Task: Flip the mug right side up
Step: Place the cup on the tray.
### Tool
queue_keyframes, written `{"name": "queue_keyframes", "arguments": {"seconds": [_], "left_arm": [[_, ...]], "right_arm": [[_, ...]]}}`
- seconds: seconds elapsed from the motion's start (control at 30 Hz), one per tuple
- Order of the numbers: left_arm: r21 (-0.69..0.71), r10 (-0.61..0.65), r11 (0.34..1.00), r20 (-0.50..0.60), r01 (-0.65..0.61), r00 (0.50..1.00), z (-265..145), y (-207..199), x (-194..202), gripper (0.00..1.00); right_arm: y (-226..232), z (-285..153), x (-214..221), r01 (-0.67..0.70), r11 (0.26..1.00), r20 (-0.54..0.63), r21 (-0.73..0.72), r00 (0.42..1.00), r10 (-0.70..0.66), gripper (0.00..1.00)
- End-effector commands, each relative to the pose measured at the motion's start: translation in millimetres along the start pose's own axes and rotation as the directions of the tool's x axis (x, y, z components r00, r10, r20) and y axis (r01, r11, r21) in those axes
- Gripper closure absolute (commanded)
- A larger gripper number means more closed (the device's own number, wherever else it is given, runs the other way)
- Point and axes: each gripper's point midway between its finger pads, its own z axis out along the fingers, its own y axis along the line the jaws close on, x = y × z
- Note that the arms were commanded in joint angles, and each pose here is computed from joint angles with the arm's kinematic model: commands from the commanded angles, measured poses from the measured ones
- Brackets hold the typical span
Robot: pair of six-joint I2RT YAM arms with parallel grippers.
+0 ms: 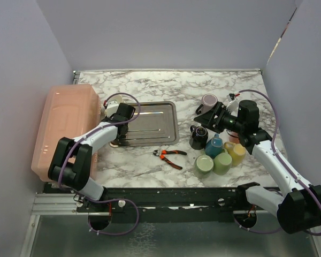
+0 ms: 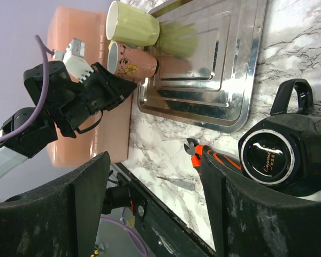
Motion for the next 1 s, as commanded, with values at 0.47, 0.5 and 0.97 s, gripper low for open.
{"name": "queue_keyframes", "arguments": {"seconds": [0.47,0.5,0.97], "left_arm": [[0.014,-0.025,1.0,0.087,0.024,0.996,3.6,1.1,-14.7,0.74],[0.015,-0.018,1.0,0.087,0.017,0.996,3.3,1.4,-14.9,0.74],[0.22,-0.068,0.974,0.027,0.061,0.997,-25.7,-17.9,-6.1,0.75]], "right_arm": [[-1.0,1.9,1.7,0.0,1.0,-0.016,0.004,1.0,0.0,0.28],[-1.1,2.0,2.1,-0.001,1.0,-0.018,0.003,1.0,0.001,0.28],[-9.7,-2.9,-0.4,0.006,0.997,-0.005,0.079,1.0,-0.006,0.28]]}}
